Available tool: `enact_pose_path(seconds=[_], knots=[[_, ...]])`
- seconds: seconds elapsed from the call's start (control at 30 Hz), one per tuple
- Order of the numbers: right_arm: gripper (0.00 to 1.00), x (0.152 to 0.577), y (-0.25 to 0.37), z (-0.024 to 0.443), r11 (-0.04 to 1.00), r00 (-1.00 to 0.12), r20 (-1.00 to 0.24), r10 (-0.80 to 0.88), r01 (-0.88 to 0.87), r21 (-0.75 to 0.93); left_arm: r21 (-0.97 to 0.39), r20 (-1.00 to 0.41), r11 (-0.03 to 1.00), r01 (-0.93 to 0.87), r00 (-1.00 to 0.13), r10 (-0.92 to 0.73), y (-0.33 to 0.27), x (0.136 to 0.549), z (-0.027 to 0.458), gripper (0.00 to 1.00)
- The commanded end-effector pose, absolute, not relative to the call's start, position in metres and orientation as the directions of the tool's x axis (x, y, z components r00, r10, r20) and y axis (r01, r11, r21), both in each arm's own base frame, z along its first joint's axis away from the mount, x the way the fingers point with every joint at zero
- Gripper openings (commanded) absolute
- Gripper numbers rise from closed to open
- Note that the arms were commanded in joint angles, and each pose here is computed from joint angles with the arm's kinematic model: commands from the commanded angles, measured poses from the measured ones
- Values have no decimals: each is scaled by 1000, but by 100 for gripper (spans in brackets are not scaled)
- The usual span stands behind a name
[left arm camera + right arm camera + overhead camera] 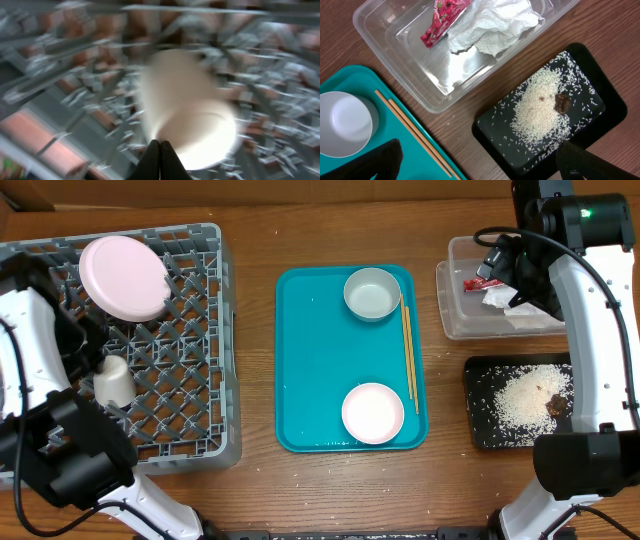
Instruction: Sort waste into correct bins and load items into the dishwasher
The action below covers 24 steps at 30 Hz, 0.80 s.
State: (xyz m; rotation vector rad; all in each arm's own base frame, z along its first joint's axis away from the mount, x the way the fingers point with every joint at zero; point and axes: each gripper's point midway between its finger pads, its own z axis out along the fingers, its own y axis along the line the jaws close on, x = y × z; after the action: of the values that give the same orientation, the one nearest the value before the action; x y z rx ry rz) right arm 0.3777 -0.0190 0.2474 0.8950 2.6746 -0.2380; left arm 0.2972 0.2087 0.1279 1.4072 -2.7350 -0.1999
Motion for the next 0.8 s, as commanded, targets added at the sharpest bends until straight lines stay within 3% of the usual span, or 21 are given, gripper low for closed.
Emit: enact_pose_path(seconds=[0.0, 0.17, 0.4, 0.53, 0.77], knots=[[100, 377, -20, 261, 797, -747, -374, 549, 603, -34, 242, -48, 401, -883, -424, -905, 238, 264, 136, 4], [100, 377, -20, 261, 797, -747, -374, 549, 603, -34, 132, -4, 403, -906, -407, -914, 233, 264, 154, 4], [100, 377, -20, 261, 797, -747, -374, 549, 603, -34, -259, -115, 635, -728, -629, -769, 184, 320, 224, 4], [100, 377, -20, 261, 797, -747, -374, 549, 603, -34, -164, -182, 723, -672, -699, -691, 177, 326, 227, 4], [100, 377, -20, 261, 797, -747, -374, 549, 603, -34, -132, -54, 722, -679, -723, -689, 165, 332, 172, 4]])
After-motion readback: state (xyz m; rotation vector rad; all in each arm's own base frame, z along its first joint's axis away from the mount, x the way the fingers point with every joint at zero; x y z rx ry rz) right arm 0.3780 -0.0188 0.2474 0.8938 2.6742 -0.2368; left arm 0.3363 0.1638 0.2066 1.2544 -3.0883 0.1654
